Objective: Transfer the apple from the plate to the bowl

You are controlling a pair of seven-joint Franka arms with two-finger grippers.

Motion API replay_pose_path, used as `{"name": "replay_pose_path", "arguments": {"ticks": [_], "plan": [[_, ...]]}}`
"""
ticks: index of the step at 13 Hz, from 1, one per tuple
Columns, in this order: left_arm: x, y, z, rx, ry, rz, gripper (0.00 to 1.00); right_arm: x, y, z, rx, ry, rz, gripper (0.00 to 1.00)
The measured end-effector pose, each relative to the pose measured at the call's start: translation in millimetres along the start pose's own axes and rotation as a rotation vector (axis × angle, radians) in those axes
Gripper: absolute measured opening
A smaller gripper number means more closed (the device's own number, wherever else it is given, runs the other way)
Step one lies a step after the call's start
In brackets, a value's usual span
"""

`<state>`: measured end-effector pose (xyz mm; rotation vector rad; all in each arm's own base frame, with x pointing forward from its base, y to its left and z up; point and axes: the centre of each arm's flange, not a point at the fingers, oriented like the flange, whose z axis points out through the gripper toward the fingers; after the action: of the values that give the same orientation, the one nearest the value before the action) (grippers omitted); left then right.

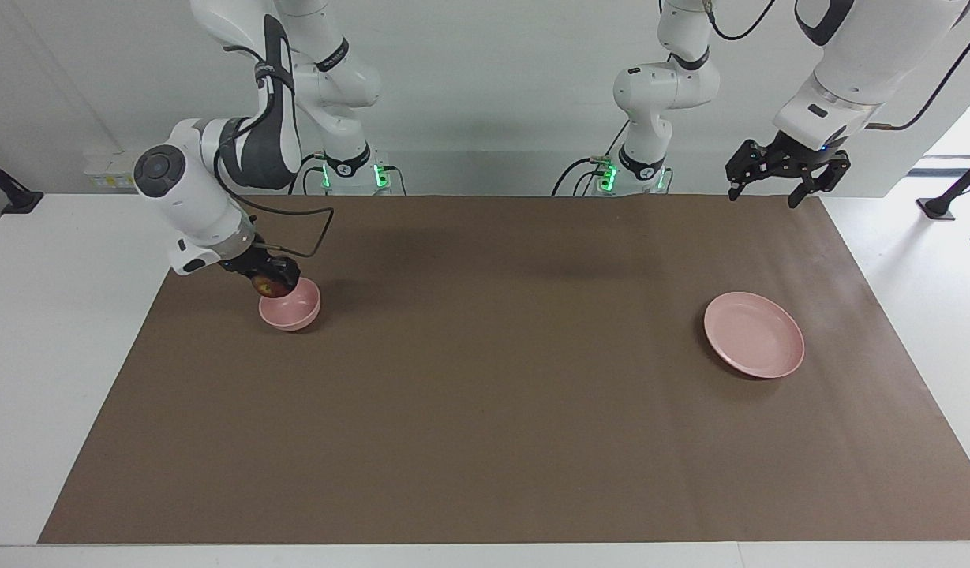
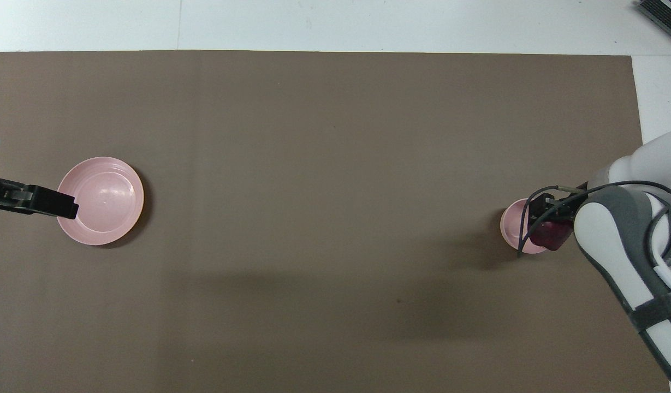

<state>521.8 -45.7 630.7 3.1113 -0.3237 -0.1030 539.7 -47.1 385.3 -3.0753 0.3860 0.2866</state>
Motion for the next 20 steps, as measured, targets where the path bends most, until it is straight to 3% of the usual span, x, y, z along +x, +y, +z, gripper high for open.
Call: {"name": "replay_pose_path", "arguments": {"ticks": [6,8,12,17,20], "plan": [[-0.6,-0.3,1.1,0.004,-0.001,-0.001,1.0,13.1,0.7,58.7,0.002,-0.008,0.004,0.78],[-0.3,-2.0,-5.2,0.006,0.018,-0.006,1.0,14.1,-0.1,45.6,0.002,-0.006,0.003,1.0],[-7.3,-16.0,-34.6,0.014,0.075,-0.036,1.0,17.2,-5.0,-39.0,-0.017,0.054,-0.017,1.0],[-13.4,-11.5,-40.7,0.012,0.062,-0.028,1.0,17.2,-7.7,-142.0,-0.015,0.192,-0.023,1.0],[-14.9,-18.4,-40.8,0.01,0.061,-0.041,1.0,-0.9,-10.7,-193.5,-0.018,0.178,-0.029,1.0]]}}
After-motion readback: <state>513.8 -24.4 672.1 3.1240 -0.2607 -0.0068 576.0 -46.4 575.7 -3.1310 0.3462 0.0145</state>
